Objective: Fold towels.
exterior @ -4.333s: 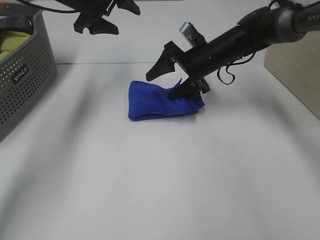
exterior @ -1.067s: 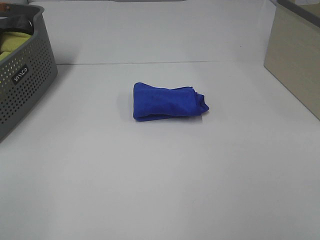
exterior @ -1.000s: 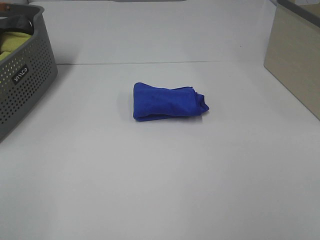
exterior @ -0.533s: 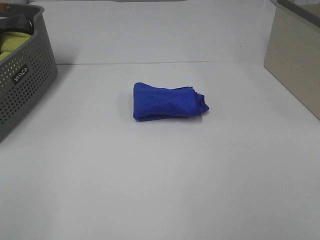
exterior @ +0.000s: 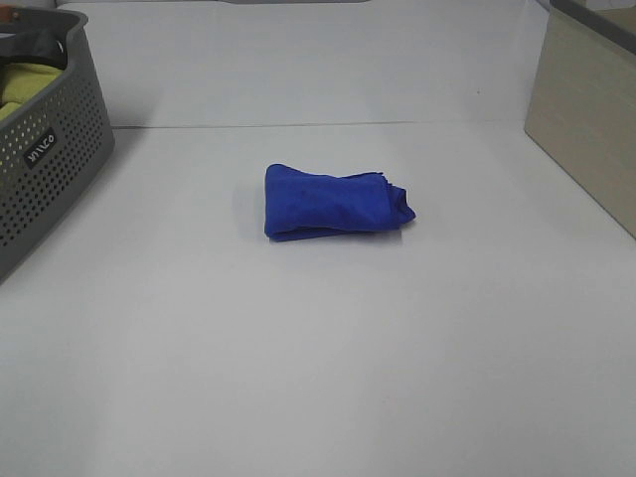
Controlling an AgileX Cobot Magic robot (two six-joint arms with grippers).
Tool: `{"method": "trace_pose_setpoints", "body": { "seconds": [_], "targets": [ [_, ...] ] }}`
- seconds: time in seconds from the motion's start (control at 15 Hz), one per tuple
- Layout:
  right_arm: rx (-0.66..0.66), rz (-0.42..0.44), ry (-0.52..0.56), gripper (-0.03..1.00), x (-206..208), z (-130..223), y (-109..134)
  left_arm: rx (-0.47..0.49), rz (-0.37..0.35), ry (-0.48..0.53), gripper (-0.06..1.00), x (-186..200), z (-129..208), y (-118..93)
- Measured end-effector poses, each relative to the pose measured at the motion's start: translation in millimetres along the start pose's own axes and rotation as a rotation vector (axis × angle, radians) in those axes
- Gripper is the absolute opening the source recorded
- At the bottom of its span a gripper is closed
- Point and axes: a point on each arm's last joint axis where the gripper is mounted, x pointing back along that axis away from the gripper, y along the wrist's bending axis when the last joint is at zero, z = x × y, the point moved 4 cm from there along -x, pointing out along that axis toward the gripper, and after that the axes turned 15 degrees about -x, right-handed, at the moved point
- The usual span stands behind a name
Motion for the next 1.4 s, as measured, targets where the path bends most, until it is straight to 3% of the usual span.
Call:
{"method": "trace_pose_setpoints", "body": {
  "seconds": [0.6,0.67,0.73,0.87,1.07,1.4],
  "targets": [
    [-0.008,0.004,-0.025,0.77,3.2,0.9,-0.4,0.05,-0.039,0.02,0.72,0.1,2.4,4.4],
    [-0.019,0.014,-0.049,0.77,5.8,1.4,-1.1,0.062,-0.059,0.028,0.72,0.0,2.8,5.5],
    [-0.05,0.05,-0.122,0.77,13.7,3.6,-3.1,0.11,-0.137,0.058,0.72,0.2,4.4,9.3],
    [-0.066,0.073,-0.198,0.77,22.2,7.0,-3.6,0.161,-0.219,0.087,0.72,0.9,6.2,12.9],
    [-0.065,0.07,-0.223,0.77,25.3,8.8,-3.1,0.182,-0.296,0.061,0.72,7.6,7.4,12.1],
    [-0.064,0.07,-0.224,0.77,25.4,8.7,-3.1,0.184,-0.321,0.046,0.72,10.5,7.9,11.2]
  ]
}}
